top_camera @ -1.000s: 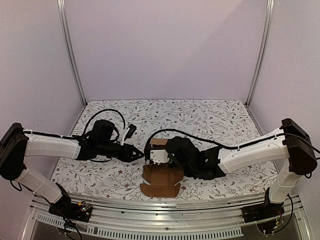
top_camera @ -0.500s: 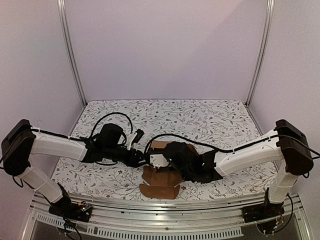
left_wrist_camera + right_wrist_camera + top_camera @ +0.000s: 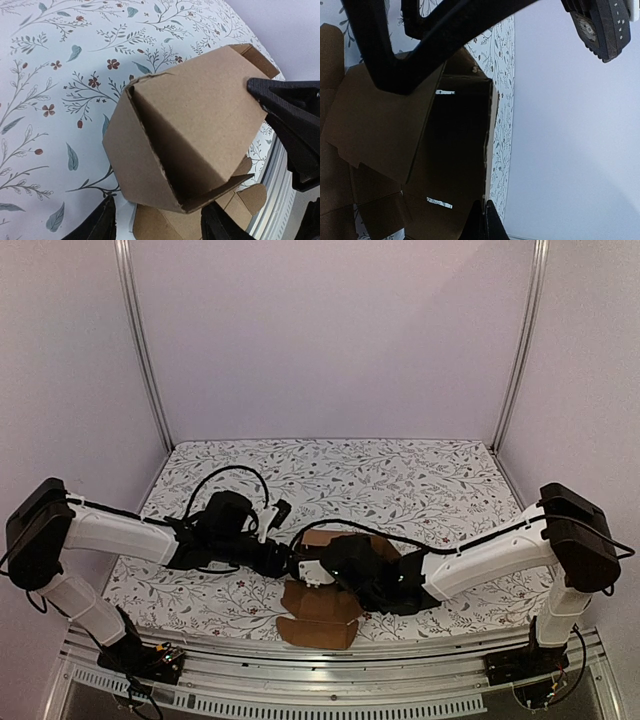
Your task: Fold the paper box
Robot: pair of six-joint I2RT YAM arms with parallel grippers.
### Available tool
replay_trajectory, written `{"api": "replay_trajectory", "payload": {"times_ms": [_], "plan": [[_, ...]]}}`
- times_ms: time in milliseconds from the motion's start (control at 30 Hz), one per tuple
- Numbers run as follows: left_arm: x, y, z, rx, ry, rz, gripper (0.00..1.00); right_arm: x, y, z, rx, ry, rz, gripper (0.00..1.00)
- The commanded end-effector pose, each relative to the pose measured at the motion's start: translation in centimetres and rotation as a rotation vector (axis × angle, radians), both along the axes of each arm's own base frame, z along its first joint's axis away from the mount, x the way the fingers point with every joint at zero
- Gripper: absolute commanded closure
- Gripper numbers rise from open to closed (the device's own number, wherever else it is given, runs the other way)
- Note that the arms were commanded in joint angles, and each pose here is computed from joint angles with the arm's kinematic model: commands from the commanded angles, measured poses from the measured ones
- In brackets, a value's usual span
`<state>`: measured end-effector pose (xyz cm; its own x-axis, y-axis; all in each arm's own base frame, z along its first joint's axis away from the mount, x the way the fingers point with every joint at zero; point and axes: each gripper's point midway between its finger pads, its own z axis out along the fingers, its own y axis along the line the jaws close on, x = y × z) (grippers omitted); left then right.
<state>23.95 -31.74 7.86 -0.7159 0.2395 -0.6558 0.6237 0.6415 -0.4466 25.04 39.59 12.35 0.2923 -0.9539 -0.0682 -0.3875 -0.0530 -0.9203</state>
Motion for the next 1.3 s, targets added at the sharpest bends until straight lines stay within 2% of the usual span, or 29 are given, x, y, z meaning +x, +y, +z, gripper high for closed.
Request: {"api": "replay_trajectory", "payload": {"times_ms": [0,400,733,867,1133,1267], "plan": [[0.2,-0.9,-0.1,0.013,-0.039,-0.013,0.43,-0.4,-0.3,-1.8,-0.058,0.011,-0.003,1.00],[0.0,-1.9,-1.2,0.036,-0.075,-0.002,0.43,-0.6,0.1,-2.1,-0.055,0.044,-0.012,1.00],[1.6,-2.0,-1.4,0.084,-0.185,0.084,0.45,-1.0,-0.1,-2.2,-0.031,0.082,-0.025,1.00],[2.1,-2.1,-1.1,0.087,-0.231,0.115,0.49,-1.1,-0.1,-2.2,-0.014,0.098,-0.033,1.00],[2.1,-3.4,-1.2,0.068,-0.242,0.100,0.66,-1.2,0.1,-2.4,-0.006,0.130,-0.054,1.00],[2.1,-3.6,-1.3,0.074,-0.244,0.097,0.78,-1.3,0.3,-2.5,0.002,0.151,-0.065,1.00]]}}
